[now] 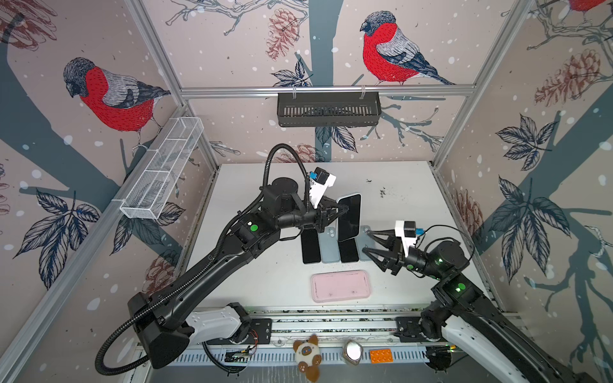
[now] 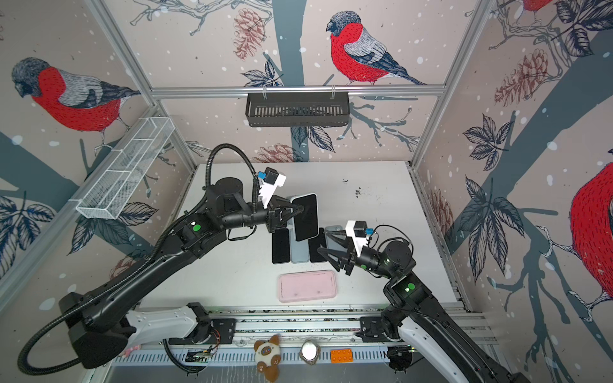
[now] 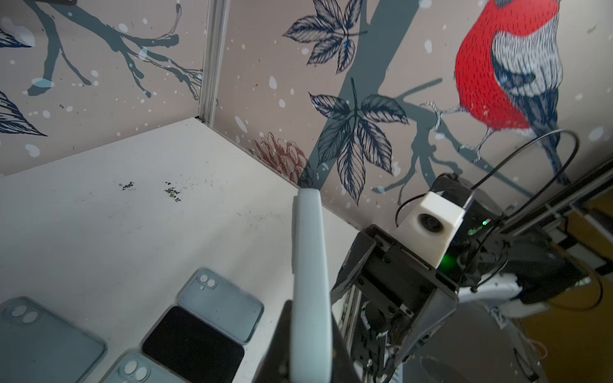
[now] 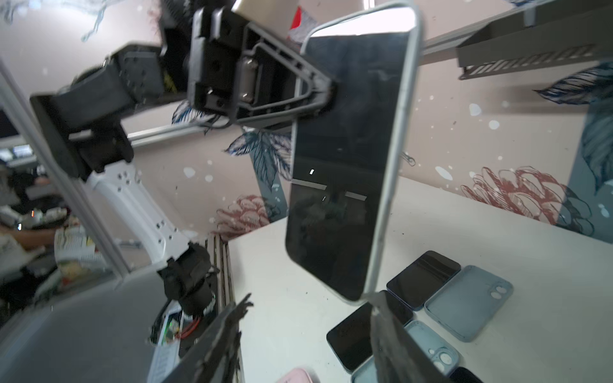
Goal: Take the phone out of the phone case
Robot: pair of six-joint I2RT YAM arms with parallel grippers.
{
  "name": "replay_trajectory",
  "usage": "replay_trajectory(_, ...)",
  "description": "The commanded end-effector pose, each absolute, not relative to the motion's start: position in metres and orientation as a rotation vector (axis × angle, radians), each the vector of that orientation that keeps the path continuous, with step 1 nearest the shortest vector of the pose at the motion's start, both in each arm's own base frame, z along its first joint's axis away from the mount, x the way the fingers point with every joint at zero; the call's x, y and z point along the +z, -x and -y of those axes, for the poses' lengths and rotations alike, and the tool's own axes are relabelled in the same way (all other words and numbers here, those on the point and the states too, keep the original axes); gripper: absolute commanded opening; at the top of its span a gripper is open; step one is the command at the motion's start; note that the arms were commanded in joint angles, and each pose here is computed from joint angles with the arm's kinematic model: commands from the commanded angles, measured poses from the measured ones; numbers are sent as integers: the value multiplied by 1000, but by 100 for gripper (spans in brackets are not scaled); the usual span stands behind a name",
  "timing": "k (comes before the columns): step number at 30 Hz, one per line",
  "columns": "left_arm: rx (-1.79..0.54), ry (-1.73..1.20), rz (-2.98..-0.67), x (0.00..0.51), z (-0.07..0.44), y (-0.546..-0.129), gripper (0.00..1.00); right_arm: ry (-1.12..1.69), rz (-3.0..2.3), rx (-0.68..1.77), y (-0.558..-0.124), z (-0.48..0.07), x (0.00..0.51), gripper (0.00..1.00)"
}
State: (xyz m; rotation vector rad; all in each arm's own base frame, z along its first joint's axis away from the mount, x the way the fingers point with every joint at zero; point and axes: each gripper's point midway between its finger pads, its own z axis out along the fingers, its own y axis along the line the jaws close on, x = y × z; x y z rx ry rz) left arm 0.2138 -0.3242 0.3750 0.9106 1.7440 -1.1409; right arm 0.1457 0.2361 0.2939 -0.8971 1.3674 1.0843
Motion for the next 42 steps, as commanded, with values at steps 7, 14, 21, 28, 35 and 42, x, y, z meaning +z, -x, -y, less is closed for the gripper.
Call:
replay_trajectory(7,-1036,-1276,-1529,375,319,-180,0,1265,-1471,605,-180,-250,254,55)
replay_trajectory(14,-1066,-1317,-1477,373,320,-172,0,1415,-1350,623,-167,-260,257,50)
replay_trajectory(21,-1093,-1325,-1464,373,321,-168,0,1460,-1254,675,-157,-267,265,43)
replay_trajectory(28,-1114,-1319,-1442,378,320,-164,0,1494,-1223,701,-153,-270,263,38)
replay_trajectory(35,-1139,-1320,-1437,379,323,-163,0,1501,-1188,707,-150,-272,267,26)
replay_trajectory(42,-1148,-1313,-1426,383,324,-164,0,1537,-1151,728,-143,-274,268,10)
